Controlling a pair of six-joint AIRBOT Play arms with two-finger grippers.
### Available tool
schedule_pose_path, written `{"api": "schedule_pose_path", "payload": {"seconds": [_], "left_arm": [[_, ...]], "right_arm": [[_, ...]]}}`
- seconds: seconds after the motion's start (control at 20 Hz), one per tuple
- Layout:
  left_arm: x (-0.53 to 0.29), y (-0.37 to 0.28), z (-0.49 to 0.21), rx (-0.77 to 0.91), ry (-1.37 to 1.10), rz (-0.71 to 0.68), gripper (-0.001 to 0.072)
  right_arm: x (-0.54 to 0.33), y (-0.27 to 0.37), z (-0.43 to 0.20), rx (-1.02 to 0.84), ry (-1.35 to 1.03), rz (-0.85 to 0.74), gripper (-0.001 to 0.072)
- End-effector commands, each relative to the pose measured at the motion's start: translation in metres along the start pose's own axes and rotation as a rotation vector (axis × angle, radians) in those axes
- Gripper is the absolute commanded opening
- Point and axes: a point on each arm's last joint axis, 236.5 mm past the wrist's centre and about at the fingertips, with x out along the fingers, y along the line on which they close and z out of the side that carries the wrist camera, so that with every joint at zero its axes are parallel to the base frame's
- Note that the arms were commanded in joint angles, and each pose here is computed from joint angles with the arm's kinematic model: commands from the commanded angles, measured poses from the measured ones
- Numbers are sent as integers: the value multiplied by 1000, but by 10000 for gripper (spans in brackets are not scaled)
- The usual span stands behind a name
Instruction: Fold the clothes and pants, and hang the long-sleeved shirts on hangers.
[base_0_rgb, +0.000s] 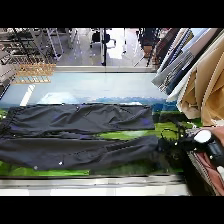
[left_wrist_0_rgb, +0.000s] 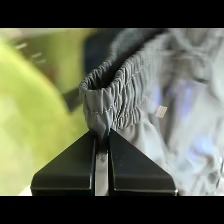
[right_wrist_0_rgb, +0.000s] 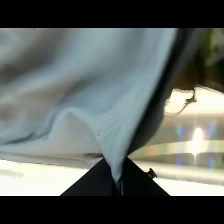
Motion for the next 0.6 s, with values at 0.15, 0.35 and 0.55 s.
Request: {"api": "schedule_pose_path", "payload": {"seconds": [0.15,0.35,0.55], "left_arm": [[-24,-136,46,226,-118,-40,9],[16,-219,84,202,-314,-107,9],[97,-256,93,148,-412,-173,13]], "right_arm": [[-38,19,132,-43,-276,-11,18],[-2,0,226,-1,-317,-12,18],[60,5,291,70,-290,96,23]]}}
